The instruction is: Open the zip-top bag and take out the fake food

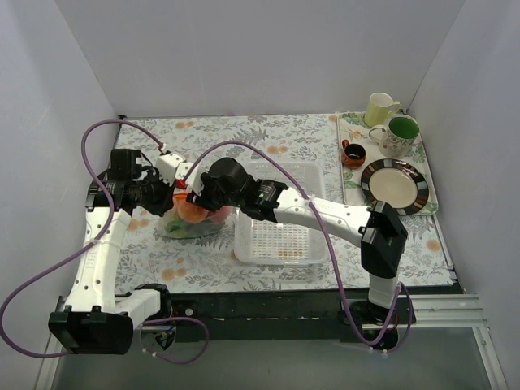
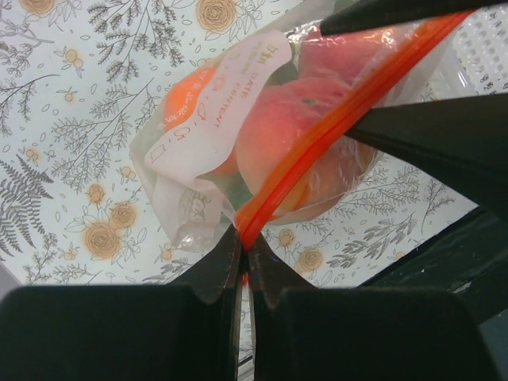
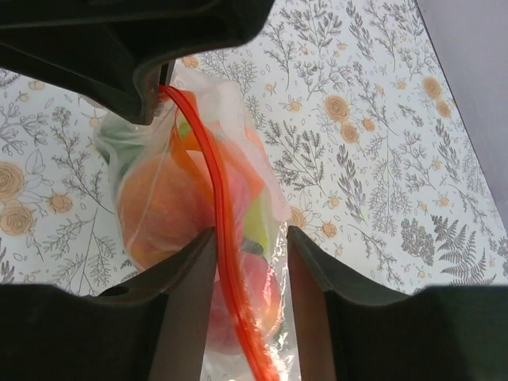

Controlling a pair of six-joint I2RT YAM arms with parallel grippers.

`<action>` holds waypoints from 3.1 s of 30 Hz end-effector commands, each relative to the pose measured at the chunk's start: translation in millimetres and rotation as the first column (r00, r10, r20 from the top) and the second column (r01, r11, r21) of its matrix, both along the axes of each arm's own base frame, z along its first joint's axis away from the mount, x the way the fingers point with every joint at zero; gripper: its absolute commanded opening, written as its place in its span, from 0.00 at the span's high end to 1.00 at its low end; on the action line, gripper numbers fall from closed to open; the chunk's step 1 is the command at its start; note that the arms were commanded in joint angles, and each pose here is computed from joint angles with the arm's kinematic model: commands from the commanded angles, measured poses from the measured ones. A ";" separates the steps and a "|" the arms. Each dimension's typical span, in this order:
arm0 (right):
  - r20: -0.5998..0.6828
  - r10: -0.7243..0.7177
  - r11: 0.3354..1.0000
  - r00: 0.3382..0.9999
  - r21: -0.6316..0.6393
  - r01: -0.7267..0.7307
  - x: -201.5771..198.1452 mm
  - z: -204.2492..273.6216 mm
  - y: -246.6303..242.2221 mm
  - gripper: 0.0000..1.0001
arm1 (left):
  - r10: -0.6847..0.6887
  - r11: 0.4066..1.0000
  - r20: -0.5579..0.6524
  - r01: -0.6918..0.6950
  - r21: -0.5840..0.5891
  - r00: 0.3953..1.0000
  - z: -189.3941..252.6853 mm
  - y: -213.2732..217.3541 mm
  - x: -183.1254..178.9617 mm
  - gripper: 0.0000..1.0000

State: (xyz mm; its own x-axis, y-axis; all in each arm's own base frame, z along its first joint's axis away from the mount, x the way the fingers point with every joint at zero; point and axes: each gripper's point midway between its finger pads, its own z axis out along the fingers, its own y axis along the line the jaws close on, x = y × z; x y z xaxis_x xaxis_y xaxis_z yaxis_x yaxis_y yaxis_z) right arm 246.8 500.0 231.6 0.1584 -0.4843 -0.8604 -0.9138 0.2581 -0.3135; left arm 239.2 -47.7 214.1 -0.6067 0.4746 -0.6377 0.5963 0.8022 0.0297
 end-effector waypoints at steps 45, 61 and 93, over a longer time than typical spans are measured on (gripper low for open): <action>-0.273 -0.034 0.973 0.961 0.213 0.095 65.2 49.8 -41.7 0.99 | -0.105 0.982 0.595 0.177 -0.064 0.797 2.1 -31.1 16.4 0.06; -0.278 -0.032 0.971 0.960 0.221 0.097 62.5 63.0 -55.9 0.99 | 0.012 0.821 0.527 0.293 -0.491 0.850 5.9 -47.8 23.7 0.17; -0.375 0.078 0.956 0.924 0.292 0.038 46.5 87.7 -36.4 0.99 | -0.280 0.624 0.548 0.584 -0.520 0.788 1.9 -48.9 25.1 0.34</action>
